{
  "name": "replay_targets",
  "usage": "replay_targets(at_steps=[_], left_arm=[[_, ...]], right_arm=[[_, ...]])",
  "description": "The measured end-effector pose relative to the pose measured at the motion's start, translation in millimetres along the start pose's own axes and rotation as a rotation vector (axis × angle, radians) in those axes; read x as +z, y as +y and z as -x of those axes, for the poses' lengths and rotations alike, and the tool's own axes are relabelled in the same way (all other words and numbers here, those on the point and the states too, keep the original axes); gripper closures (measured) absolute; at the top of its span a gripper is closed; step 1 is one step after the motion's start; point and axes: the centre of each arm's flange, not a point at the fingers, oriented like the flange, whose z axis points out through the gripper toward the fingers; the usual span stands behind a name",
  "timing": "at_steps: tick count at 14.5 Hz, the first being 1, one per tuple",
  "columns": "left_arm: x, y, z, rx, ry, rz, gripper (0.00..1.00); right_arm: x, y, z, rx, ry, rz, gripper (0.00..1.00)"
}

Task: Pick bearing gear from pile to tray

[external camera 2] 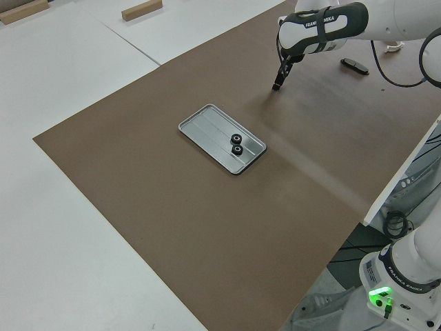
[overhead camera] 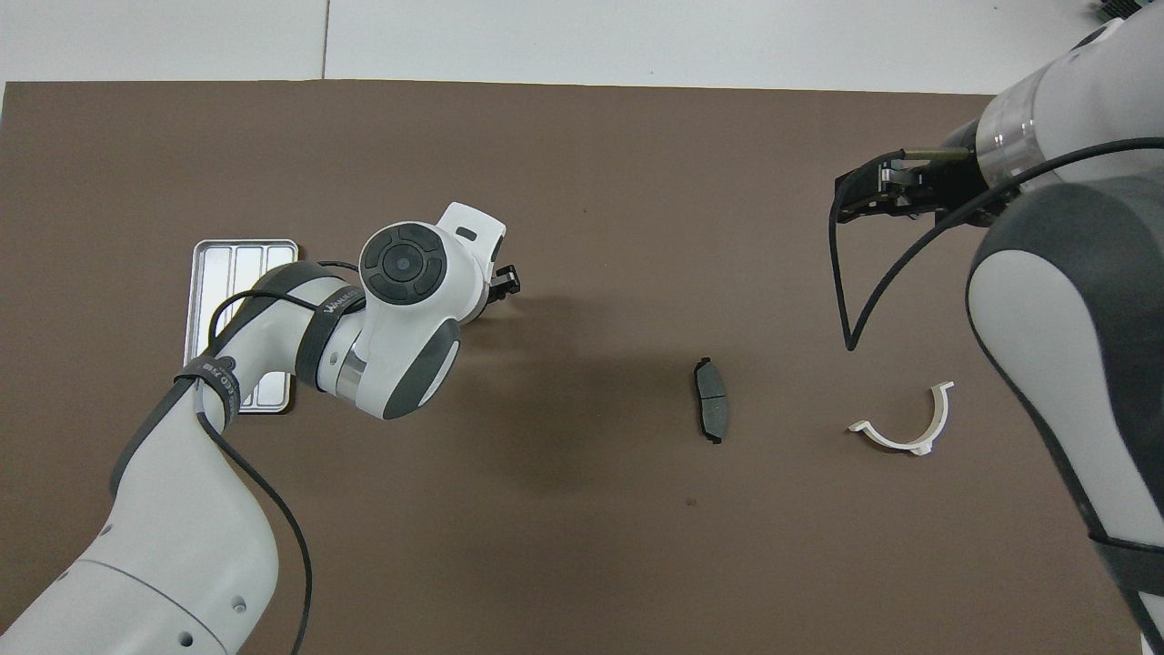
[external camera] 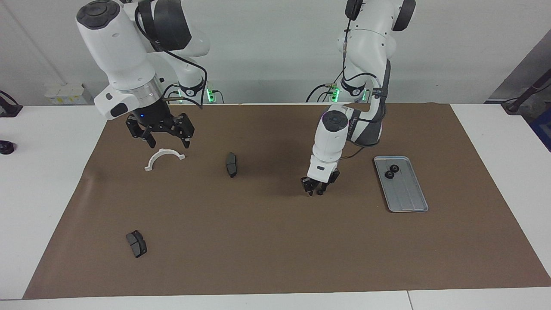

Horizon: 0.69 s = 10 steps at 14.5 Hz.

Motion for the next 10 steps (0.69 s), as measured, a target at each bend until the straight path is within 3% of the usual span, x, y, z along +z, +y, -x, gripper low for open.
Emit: replay_targets(at_steps=[6,8,10], left_arm=[[5.7,-5.2,2.5,0.001,-0.006,-0.012,0.53],[4.3,-7.4,0.2,-0.002,-0.001,-0.013,0.70],[4.2,-7.5,-0.1,-0.003,0.001,-0.011,0.76]], right_arm=[[19.7,32.5,17.7,0.045,-0.057,0.027,0.00],[18.0,40.3,20.9,0.029,-0.057,0.029,0.00],[18.8,46.0,22.2,0.021,-0.051,0.030,0.00]])
